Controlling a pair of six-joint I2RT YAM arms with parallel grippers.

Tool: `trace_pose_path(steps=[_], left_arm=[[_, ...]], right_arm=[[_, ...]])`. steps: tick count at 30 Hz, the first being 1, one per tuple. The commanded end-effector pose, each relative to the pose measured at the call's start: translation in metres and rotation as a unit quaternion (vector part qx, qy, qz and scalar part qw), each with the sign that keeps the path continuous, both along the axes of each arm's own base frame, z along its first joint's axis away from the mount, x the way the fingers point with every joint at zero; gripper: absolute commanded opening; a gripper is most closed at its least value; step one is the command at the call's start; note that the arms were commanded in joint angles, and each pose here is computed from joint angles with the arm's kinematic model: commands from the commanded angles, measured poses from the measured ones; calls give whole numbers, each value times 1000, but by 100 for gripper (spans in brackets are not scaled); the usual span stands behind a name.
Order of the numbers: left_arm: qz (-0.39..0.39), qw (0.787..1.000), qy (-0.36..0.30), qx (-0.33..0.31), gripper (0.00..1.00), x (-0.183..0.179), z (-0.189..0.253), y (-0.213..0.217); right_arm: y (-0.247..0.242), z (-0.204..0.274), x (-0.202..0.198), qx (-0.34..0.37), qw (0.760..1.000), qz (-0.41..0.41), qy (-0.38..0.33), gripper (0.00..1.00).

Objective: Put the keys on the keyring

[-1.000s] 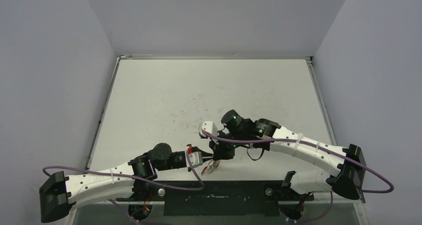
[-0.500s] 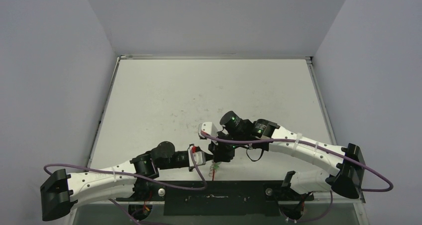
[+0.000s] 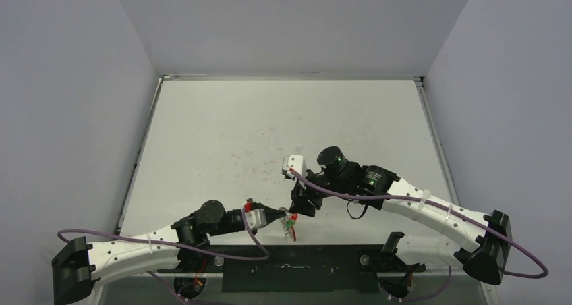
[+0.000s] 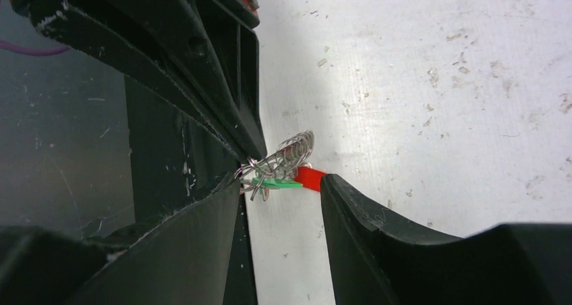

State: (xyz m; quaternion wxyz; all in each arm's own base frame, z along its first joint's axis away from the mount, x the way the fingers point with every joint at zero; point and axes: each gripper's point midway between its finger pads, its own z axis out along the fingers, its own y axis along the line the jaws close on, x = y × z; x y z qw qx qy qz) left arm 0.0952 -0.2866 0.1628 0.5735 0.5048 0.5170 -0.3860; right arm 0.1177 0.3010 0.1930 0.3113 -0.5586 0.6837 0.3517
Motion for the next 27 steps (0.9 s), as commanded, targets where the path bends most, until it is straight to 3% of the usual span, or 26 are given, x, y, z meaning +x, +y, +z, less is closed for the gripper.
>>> trace_pose_path(steps=[1,6,11,27], left_arm=[[-3,996,-24,-80,0,-1,41,-3],[-6,996,-27,-83,0,-2,43,-3],[-4,996,-27,-83,0,-2,42,-2],[-3,996,-34,-87,0,-1,46,-1]], right_arm=[[10,2,-8,32,999,39,1,47],[11,-10,-9,19,998,52,13,43],[9,-16,-8,1,999,48,20,25],[-3,-37,1,-40,999,11,28,27]])
